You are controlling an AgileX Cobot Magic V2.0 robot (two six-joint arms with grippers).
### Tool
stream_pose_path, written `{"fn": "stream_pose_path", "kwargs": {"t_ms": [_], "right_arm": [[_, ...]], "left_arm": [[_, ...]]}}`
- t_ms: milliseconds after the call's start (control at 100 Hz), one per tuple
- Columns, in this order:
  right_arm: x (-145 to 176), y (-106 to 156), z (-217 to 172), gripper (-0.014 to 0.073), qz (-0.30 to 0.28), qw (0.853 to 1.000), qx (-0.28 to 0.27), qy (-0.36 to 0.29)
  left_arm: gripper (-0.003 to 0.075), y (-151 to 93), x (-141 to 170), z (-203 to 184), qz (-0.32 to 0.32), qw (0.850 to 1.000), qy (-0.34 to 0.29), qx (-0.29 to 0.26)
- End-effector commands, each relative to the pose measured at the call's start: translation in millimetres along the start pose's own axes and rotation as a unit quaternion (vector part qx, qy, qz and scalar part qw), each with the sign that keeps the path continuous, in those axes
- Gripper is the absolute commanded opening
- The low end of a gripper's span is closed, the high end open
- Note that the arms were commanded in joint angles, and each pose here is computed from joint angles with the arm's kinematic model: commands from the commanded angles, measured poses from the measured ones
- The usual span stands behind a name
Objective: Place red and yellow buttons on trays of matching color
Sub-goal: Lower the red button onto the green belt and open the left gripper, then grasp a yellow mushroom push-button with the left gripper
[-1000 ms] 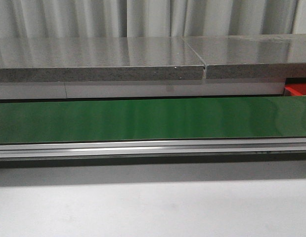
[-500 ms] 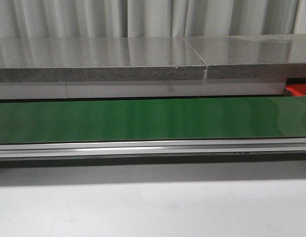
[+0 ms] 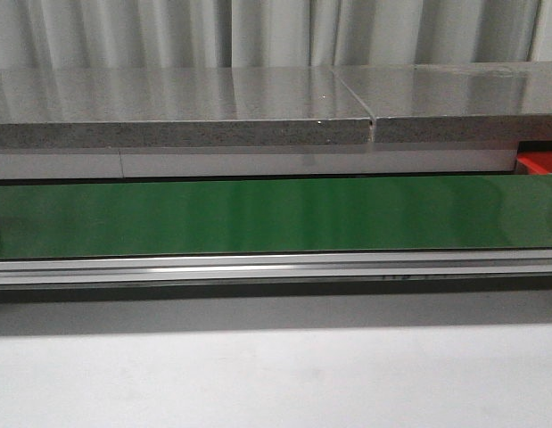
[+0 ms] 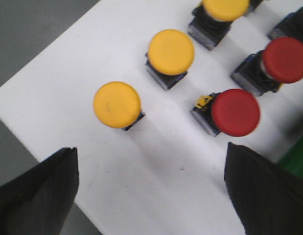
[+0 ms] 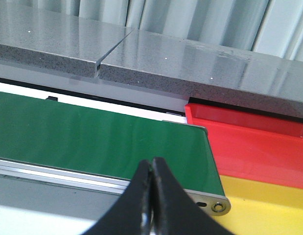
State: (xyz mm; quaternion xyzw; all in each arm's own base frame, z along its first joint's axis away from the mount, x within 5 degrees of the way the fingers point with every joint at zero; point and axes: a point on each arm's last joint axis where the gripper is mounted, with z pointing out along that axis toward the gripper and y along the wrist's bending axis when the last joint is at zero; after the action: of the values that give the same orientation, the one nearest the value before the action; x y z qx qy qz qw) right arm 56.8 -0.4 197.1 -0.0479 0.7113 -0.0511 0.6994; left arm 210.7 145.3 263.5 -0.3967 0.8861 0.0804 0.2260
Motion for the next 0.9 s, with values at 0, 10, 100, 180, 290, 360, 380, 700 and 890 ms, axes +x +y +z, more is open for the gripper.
{"fn": "stream_pose_path", "kwargs": {"t_ms": [0,10,100,180,290,360,380,700,890], "right_arm": [[-11.8,-1.4,-2.2,-0.0067,-0.001,0.998,0.006,-0.055],[-11.8,-1.4,-2.2,-0.0067,-0.001,0.998,0.006,-0.055],[-11.8,-1.4,-2.2,-0.0067,-0.001,0.998,0.006,-0.055],[-11.8,-1.4,-2.2,-0.0067,-0.001,0.998,0.006,-0.055],[-11.8,-1.4,-2.2,-0.0067,-0.001,0.998,0.006,-0.055],[-11.8,-1.4,-2.2,-0.0067,-0.001,0.998,0.006,-0.055],[-11.8,-1.4,-2.2,-0.0067,-0.001,0.998,0.006,-0.055],[-11.8,-1.4,-2.2,-0.0067,-0.001,0.998,0.006,-0.055],[-11.8,-1.4,-2.2,-0.0067,-0.001,0.998,0.006,-0.055]], "left_arm": [[0.0600,7.6,-9.4,-6.0,-0.021,0.998,-0.052,0.006],[0.0600,8.8,-9.5,-4.7,-0.023,0.998,-0.052,0.005],[0.0600,11.5,-11.2,3.4,-0.028,0.999,-0.045,0.000],[0.0600,10.7,-12.7,11.6,-0.026,0.999,-0.040,-0.002],[0.0600,9.9,-14.4,27.0,-0.018,0.999,-0.027,-0.008],[0.0600,9.9,-14.8,37.0,-0.021,1.000,-0.016,-0.011],[0.0600,9.9,-14.8,39.1,-0.022,1.000,-0.014,-0.012],[0.0600,10.8,-16.2,69.3,-0.029,0.999,-0.001,-0.032],[0.0600,8.8,-17.6,83.7,-0.026,0.999,0.002,-0.028]]}}
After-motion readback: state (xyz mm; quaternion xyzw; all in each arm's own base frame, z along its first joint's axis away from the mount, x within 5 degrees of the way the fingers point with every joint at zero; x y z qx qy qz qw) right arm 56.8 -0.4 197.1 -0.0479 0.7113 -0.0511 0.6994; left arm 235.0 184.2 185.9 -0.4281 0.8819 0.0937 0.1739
